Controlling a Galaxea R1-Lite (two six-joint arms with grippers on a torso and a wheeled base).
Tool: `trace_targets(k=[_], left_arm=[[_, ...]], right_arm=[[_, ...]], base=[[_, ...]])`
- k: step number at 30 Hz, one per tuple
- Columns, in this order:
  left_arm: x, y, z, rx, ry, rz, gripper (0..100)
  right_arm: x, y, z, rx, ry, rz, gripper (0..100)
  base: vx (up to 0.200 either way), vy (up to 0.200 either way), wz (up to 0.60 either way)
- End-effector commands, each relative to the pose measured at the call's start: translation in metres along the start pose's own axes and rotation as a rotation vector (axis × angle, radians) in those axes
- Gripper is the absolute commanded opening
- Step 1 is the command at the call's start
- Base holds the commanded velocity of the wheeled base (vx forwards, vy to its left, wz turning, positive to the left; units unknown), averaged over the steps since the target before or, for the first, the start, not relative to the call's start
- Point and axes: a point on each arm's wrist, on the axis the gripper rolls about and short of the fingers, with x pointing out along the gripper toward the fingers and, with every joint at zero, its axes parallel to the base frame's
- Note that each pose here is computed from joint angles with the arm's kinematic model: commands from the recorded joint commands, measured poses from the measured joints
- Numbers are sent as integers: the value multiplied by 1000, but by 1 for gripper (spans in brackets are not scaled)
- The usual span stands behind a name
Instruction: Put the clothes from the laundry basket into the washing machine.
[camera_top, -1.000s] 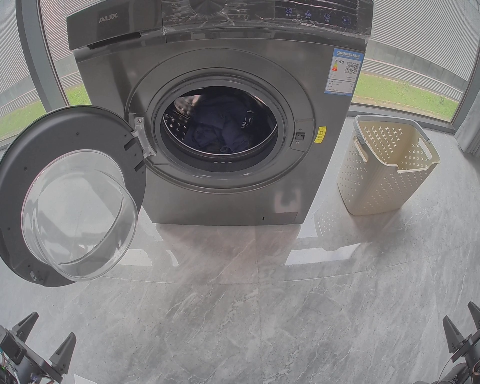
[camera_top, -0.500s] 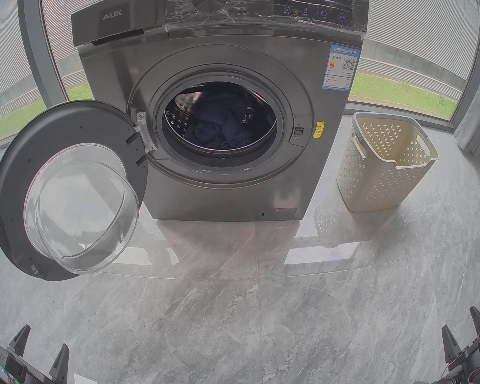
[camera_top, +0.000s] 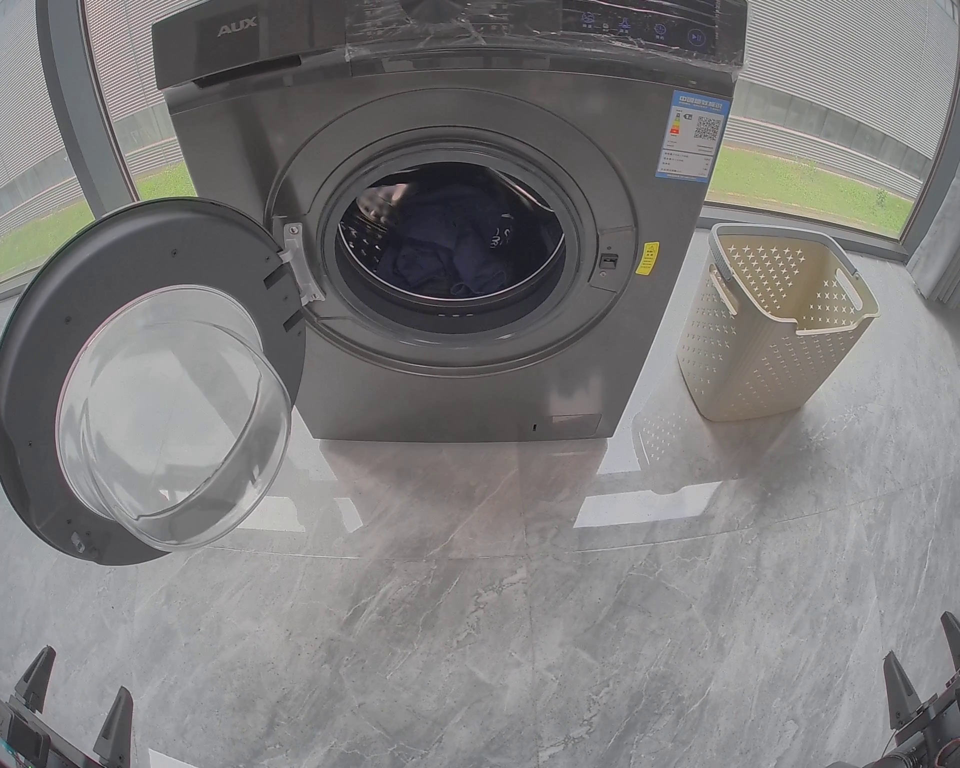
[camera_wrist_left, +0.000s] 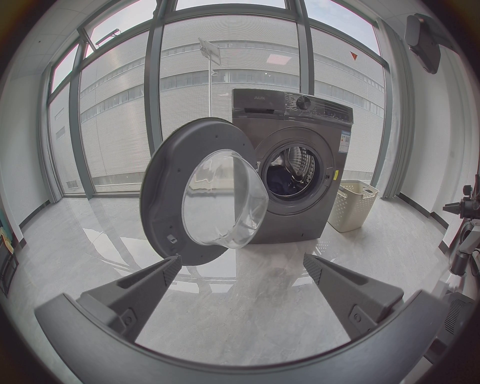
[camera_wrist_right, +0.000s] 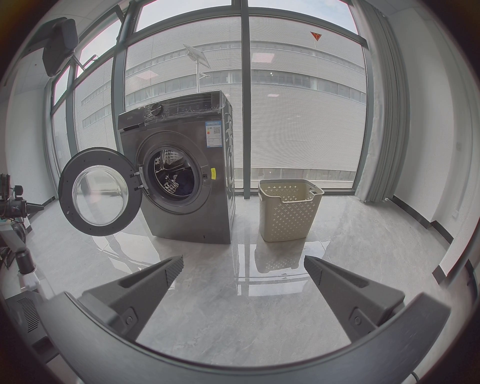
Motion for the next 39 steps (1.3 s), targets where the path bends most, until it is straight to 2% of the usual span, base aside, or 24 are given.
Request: trace_targets(k=[1,9,22,26,33,35,39], left_arm=[[1,0,-4,-2,8,-2,100],[0,0,-4,-12,8,0,100],[0,0,-4,-12,6,1,100],[1,0,-4,-5,5,1,100],[0,0,-4,3,3,7,100],[1,0,-4,3,5,7,100],[1,0,-4,2,5,9,100]], right_arm=[[1,0,-5,2,15,2,100],[1,0,-5,2,15,1,100],[1,0,-5,5,13,-1,100],[1,0,-5,6,13,0,100],[1,0,-5,6,15,-4,100],[1,0,-5,6,14,-26,100],[1,-1,-5,8,14,-29,100]], base=[[0,200,0],[0,200,0],[0,200,0],[0,200,0],[0,0,0],[0,0,0],[0,0,450]])
